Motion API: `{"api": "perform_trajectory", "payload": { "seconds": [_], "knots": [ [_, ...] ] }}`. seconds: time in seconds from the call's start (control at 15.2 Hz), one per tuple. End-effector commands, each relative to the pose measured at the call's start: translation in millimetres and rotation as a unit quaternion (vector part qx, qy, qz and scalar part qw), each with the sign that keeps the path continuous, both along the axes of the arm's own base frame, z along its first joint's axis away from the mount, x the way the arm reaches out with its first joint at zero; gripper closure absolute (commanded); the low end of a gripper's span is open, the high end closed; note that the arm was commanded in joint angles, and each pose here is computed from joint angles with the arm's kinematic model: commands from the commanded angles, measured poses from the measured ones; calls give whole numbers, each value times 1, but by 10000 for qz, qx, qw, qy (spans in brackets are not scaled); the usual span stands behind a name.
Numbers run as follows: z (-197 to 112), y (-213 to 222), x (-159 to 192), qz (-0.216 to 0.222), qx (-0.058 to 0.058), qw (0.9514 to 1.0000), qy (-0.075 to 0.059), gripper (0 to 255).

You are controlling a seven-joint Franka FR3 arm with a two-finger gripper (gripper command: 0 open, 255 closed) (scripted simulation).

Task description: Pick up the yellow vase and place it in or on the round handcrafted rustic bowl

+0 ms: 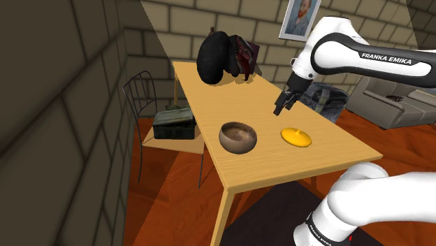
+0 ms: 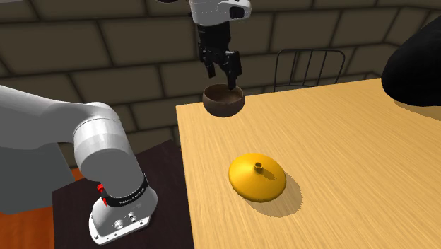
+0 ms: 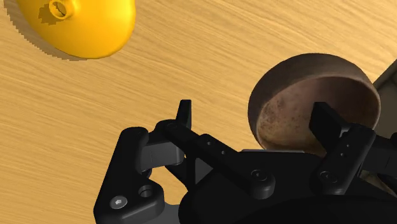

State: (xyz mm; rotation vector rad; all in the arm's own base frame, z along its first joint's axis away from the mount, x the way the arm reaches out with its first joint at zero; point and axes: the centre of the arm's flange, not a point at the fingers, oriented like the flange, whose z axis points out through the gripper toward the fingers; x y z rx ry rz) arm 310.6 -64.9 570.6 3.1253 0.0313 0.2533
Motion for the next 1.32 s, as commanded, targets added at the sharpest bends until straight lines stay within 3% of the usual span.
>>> {"api": "perform_trajectory", "payload": {
  "seconds": [0.0,0.99,1.25],
  "knots": [
    [-11,-21,-7,-5,-43,10000,50,0],
    [-101,-181,-42,-90,-350,9985,417,0],
    [-120,-189,-42,-94,-363,9984,431,0]
  ]
}}
